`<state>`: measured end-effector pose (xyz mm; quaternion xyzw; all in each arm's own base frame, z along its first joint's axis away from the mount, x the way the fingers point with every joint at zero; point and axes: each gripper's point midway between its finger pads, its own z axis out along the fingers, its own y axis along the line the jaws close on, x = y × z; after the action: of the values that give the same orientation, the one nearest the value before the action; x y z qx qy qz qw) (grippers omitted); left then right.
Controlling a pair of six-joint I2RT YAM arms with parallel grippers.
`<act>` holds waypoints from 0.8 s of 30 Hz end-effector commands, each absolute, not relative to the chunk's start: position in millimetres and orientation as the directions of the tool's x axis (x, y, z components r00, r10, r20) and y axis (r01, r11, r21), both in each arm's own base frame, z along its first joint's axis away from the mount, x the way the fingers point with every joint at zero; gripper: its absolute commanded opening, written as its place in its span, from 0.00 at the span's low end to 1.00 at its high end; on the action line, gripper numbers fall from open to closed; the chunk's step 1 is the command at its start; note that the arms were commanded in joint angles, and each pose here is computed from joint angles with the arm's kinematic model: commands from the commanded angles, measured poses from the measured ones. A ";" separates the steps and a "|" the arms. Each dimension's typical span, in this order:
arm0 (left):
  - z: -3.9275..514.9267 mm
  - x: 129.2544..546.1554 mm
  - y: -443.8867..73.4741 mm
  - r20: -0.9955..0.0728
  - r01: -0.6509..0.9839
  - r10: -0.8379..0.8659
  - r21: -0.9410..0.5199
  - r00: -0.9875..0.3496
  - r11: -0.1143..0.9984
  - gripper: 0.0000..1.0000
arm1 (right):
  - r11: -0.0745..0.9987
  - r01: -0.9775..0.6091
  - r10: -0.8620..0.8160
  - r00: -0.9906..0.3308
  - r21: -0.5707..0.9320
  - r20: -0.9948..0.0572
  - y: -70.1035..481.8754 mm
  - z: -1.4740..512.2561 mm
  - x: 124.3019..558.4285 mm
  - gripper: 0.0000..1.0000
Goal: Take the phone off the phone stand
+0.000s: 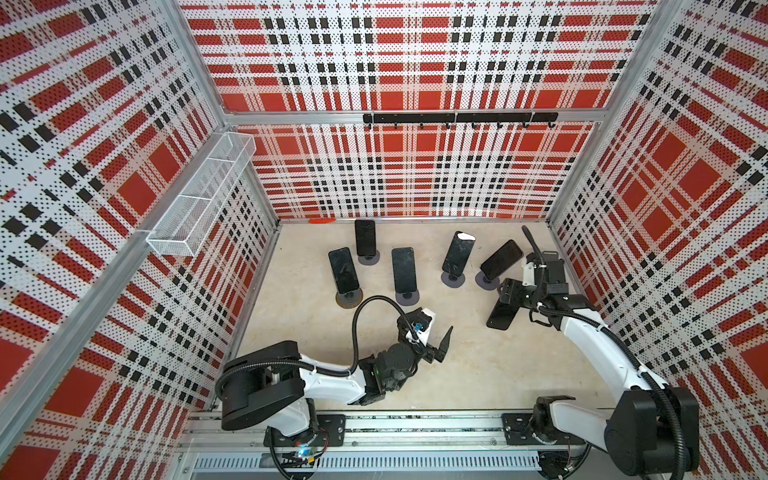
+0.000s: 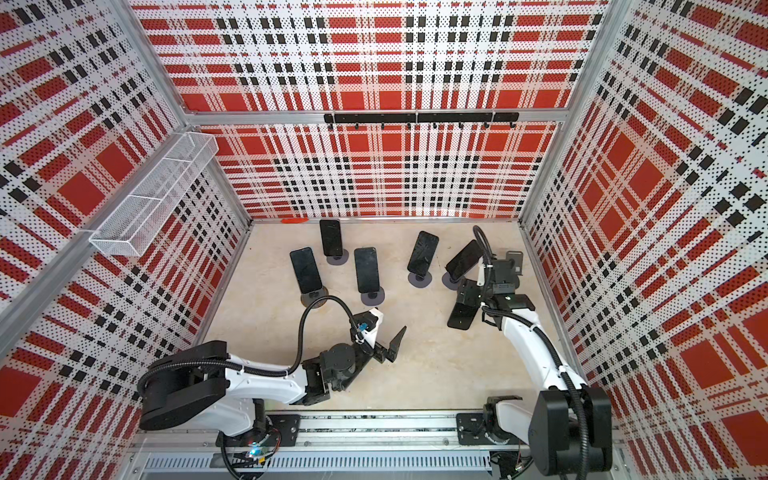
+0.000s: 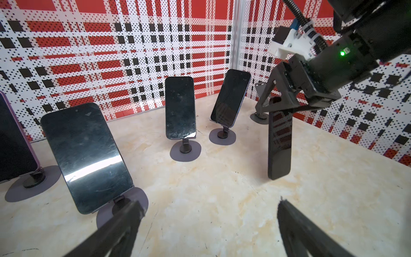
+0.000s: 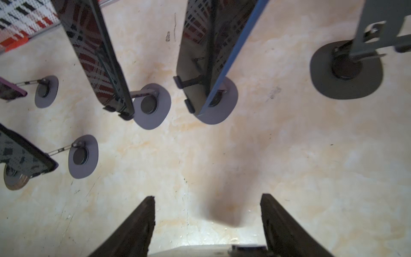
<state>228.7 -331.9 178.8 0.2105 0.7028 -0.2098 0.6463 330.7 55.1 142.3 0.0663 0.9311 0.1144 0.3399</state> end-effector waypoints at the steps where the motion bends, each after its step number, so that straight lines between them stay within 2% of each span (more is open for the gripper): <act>1: 177.4 235.6 -323.6 -0.996 0.551 -0.013 -0.063 -0.093 0.832 0.98 | 0.973 0.006 0.152 -0.772 0.232 -0.618 77.8 139.0 325.8 0.63; 11: 175.2 249.1 -303.3 -0.994 0.495 -0.039 -0.086 -0.105 0.865 0.98 | 0.950 -0.196 -0.041 -0.850 0.243 -0.526 171.5 108.1 305.6 0.63; 24: 170.6 254.3 -300.2 -0.990 0.483 -0.059 -0.114 -0.128 0.868 0.98 | 0.935 -0.318 -0.226 -0.872 0.153 -0.434 228.1 65.5 280.8 0.63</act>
<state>253.9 -303.2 166.7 0.1572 0.7245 -0.1992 0.6408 279.2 220.5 69.6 -0.1422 0.9601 0.1203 0.2089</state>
